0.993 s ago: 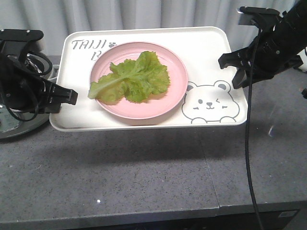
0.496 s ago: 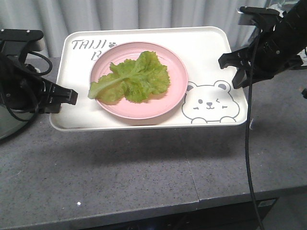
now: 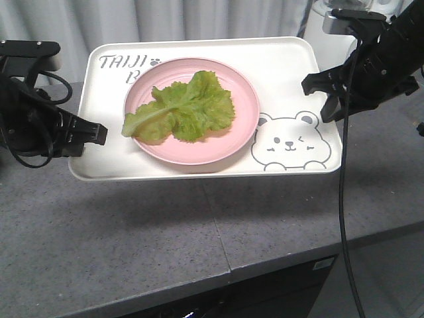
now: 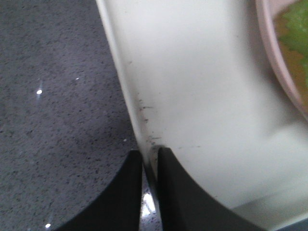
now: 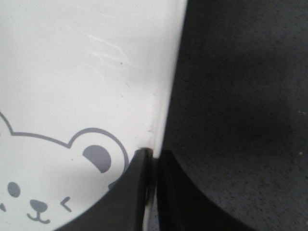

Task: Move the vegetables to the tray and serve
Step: 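Hold the tray level with both grippers while the base backs away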

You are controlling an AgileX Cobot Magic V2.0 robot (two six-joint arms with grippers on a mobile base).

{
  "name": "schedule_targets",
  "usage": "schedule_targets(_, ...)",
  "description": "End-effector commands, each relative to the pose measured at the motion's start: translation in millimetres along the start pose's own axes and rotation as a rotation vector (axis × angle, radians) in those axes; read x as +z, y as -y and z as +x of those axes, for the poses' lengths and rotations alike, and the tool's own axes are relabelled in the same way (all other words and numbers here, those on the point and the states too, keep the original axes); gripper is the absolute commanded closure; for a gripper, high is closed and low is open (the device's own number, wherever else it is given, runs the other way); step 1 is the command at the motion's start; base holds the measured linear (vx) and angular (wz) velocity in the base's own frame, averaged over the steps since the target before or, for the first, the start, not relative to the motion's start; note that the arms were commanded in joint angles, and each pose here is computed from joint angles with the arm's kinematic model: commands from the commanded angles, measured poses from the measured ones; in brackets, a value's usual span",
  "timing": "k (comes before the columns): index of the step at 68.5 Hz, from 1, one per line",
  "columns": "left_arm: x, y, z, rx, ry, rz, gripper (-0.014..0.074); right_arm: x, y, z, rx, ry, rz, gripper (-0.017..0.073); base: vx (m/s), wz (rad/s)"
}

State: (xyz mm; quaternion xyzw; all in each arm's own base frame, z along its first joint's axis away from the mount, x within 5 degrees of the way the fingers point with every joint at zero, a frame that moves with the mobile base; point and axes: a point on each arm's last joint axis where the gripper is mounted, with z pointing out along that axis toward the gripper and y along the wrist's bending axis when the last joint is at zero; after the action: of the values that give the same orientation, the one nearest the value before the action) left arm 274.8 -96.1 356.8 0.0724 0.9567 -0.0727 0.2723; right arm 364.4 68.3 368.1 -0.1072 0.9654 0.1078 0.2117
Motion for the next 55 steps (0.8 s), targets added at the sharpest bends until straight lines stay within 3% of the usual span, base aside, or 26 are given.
schedule_targets(1,-21.8,11.2,-10.2,0.004,0.138,0.079,0.0599,-29.9,-15.6,1.1,-0.036,0.072,-0.062,0.0565,-0.01,-0.33)
schedule_targets(55,-21.8,11.2,-10.2,0.004,0.138,0.079,0.0599,-29.9,-15.6,1.1,-0.036,0.072,-0.062,0.0565,-0.01,-0.25)
